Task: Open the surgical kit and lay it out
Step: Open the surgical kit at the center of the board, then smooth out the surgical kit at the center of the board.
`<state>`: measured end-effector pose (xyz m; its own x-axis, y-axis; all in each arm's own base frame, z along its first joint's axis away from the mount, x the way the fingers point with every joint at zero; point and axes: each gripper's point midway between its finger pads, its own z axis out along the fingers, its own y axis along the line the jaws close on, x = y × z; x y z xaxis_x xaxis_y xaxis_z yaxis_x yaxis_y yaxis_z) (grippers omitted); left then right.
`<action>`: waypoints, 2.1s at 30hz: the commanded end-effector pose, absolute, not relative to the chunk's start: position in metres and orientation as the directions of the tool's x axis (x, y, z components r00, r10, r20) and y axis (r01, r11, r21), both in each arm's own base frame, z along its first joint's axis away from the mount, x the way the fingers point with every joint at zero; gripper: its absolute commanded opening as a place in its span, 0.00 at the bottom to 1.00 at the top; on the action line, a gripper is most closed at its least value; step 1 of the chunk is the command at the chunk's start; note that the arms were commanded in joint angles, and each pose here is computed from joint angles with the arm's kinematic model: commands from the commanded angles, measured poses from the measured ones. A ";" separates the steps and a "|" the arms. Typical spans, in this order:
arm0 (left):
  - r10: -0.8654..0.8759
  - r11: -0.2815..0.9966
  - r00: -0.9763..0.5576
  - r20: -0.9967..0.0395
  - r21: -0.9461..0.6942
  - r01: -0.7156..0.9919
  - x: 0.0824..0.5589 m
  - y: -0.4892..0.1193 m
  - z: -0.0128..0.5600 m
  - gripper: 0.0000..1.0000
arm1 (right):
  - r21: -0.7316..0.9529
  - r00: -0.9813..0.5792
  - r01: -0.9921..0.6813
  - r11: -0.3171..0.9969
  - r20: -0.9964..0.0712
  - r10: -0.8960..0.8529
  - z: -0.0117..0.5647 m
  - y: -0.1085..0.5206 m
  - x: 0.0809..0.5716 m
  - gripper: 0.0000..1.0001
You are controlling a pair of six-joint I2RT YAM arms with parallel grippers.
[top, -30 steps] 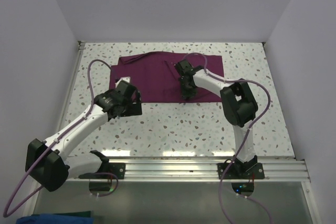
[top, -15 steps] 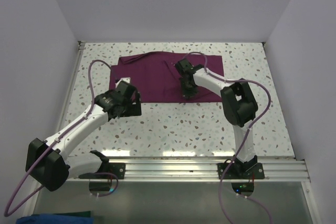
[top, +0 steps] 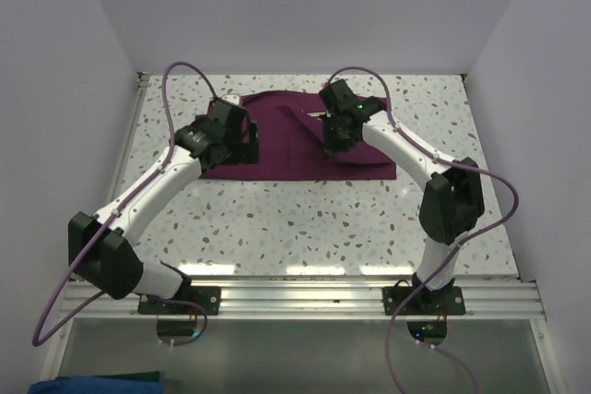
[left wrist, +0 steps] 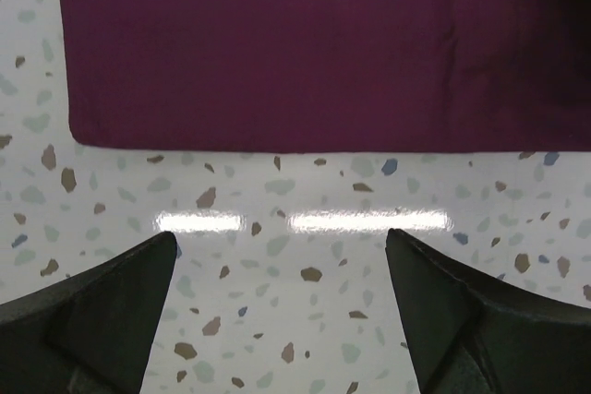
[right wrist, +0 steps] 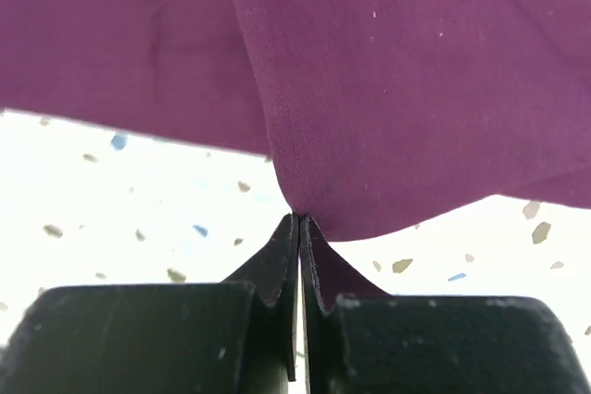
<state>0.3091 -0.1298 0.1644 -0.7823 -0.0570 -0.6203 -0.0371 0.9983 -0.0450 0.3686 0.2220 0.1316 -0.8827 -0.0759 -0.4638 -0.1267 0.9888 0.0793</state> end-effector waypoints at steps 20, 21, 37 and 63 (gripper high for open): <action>-0.135 0.990 -0.682 -0.719 -0.121 -0.068 0.438 -0.148 0.234 1.00 | 0.351 -0.999 -0.030 0.936 -0.026 -0.022 0.144 0.081 -0.018 0.98; -0.142 0.989 -0.687 -0.712 -0.130 -0.070 0.436 -0.149 0.232 0.99 | 0.342 -1.000 0.015 0.940 -0.011 0.020 0.141 0.082 -0.017 0.98; -0.097 0.995 -0.745 -0.659 -0.063 -0.074 0.464 -0.130 0.165 0.99 | 0.140 -0.949 -0.125 0.982 -0.306 -0.078 0.192 0.133 0.120 0.98; -0.347 0.935 -0.616 -0.707 -0.308 -0.174 0.649 -0.098 0.061 0.93 | -0.048 -0.951 -0.114 0.992 -0.284 -0.123 0.191 0.165 0.189 0.98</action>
<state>0.6165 -0.1263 0.0416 -0.7362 -0.2833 -0.6146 -0.0954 0.9425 -0.3202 0.1813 0.1693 0.1809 -0.9604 -0.0947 -0.2620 -0.0953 0.9954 -0.0104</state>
